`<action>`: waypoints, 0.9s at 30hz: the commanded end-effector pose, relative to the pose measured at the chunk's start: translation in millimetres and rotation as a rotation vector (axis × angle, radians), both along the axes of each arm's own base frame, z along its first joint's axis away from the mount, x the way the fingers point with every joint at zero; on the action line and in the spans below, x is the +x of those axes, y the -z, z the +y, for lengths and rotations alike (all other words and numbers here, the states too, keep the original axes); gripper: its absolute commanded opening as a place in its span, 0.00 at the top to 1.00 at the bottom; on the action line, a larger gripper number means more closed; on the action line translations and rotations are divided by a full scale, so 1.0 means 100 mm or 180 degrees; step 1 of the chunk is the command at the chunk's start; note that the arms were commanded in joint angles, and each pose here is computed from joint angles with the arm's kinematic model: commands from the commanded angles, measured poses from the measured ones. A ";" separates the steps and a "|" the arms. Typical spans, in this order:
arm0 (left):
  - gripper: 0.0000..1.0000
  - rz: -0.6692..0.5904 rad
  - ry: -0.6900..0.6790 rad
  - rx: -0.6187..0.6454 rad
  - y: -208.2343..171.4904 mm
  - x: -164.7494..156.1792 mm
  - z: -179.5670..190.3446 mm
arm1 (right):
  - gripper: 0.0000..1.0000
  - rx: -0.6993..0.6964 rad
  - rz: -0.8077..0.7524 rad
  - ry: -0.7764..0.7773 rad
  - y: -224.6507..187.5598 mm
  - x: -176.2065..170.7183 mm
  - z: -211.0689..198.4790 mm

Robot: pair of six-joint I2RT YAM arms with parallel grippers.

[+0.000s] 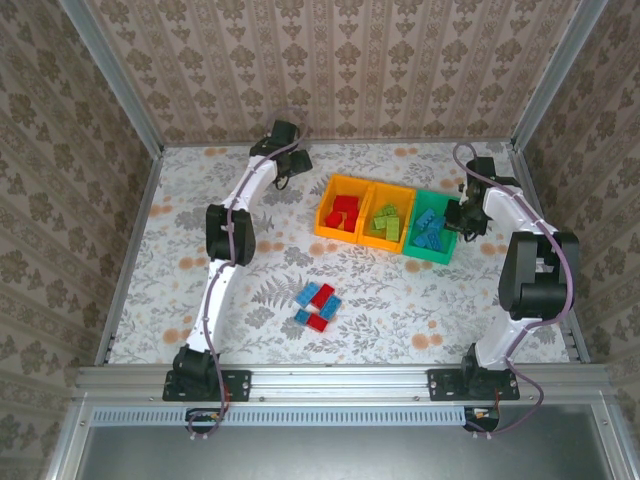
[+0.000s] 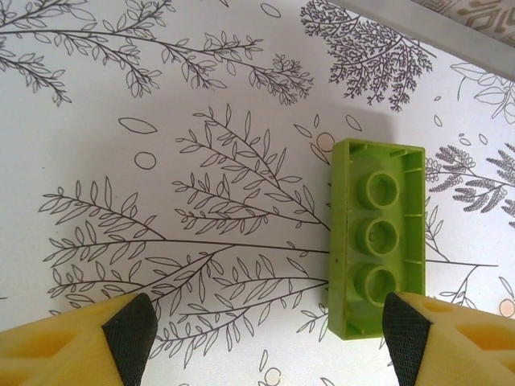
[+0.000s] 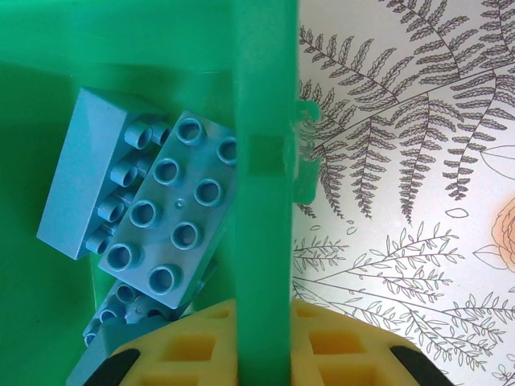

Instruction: Sort the legos into containers by color

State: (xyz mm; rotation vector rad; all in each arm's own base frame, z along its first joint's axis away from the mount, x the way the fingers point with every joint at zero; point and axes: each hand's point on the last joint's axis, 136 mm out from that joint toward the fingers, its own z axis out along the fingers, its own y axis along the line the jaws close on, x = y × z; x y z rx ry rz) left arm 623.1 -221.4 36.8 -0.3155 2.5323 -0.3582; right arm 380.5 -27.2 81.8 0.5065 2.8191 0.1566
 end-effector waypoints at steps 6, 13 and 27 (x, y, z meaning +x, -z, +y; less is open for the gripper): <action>0.23 0.0057 -0.0096 -0.0323 0.11 -0.10 -0.05 | 0.81 0.0064 -0.0117 0.0035 -0.16 -0.07 -0.01; 0.20 -0.0483 0.0332 -0.0669 -0.34 0.11 -0.42 | 0.80 0.0123 -0.0097 0.0048 -0.10 -0.08 0.01; 0.18 -0.0782 0.0588 -0.0591 -0.50 0.13 -0.65 | 0.80 0.0144 -0.0105 0.0040 -0.08 -0.03 0.01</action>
